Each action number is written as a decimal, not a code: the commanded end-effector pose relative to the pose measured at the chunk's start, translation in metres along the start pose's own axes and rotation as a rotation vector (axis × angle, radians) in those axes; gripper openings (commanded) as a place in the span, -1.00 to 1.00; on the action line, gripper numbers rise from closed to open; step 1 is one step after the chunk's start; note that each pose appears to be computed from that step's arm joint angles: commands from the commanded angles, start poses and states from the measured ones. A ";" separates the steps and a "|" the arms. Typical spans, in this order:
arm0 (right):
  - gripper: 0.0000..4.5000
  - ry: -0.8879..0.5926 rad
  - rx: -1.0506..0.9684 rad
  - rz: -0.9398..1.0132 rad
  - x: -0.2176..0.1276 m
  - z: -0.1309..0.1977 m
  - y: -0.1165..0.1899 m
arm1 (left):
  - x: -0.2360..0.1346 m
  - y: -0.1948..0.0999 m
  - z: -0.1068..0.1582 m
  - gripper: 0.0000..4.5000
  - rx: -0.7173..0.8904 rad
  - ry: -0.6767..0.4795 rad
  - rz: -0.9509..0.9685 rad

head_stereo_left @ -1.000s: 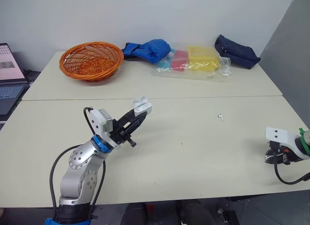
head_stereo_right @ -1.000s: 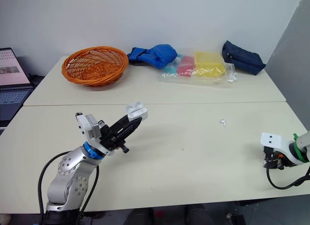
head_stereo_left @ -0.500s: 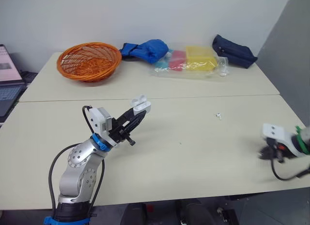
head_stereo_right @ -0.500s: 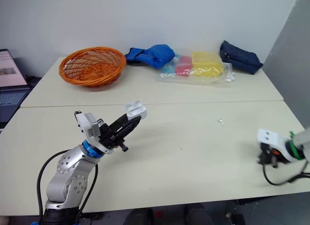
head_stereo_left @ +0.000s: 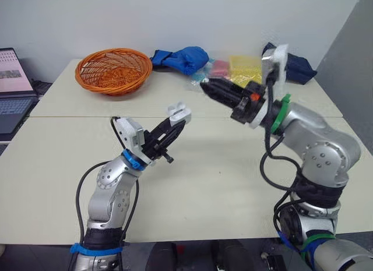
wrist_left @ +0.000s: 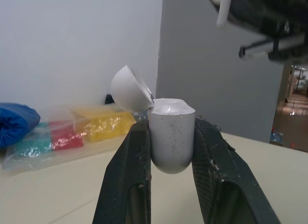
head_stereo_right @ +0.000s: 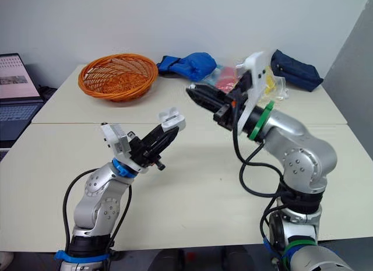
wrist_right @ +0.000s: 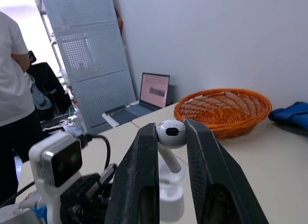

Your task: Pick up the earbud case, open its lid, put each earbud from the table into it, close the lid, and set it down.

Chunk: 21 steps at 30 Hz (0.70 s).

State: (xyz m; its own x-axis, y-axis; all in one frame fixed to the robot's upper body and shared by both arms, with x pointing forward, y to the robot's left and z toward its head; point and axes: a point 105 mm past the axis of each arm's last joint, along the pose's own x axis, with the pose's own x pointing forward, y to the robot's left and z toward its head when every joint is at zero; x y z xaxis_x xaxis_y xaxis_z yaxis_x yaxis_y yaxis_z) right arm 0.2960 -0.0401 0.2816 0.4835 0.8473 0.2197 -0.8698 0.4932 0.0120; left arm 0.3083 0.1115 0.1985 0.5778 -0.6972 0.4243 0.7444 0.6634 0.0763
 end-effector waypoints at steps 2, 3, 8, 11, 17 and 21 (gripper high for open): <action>-0.82 -0.075 -0.032 -0.019 0.005 0.005 0.001 | 0.010 -0.004 0.008 -0.66 0.021 -0.050 -0.023; -0.82 -0.081 -0.013 -0.019 0.006 0.004 0.000 | 0.011 -0.005 0.008 -0.66 0.021 -0.054 -0.030; -0.82 -0.127 -0.014 0.002 0.022 0.000 0.008 | 0.014 -0.006 0.007 -0.66 0.014 -0.061 -0.039; -0.82 -0.137 -0.011 0.011 0.027 -0.004 0.012 | 0.016 -0.004 0.007 -0.66 0.013 -0.062 -0.040; -0.82 -0.133 0.007 0.009 0.033 -0.016 0.015 | 0.019 -0.004 0.008 -0.66 0.014 -0.070 -0.047; -0.82 -0.127 0.017 -0.008 0.033 -0.021 0.014 | 0.018 -0.004 0.010 -0.66 0.015 -0.072 -0.051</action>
State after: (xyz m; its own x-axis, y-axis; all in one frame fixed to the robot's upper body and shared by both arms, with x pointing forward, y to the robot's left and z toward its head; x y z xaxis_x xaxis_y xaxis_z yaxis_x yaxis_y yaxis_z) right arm 0.3055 0.0007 0.2582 0.4816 0.8242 0.2979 -0.8712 0.4872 0.0605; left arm 0.3179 0.1007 0.1976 0.5583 -0.7068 0.4344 0.7646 0.6416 0.0613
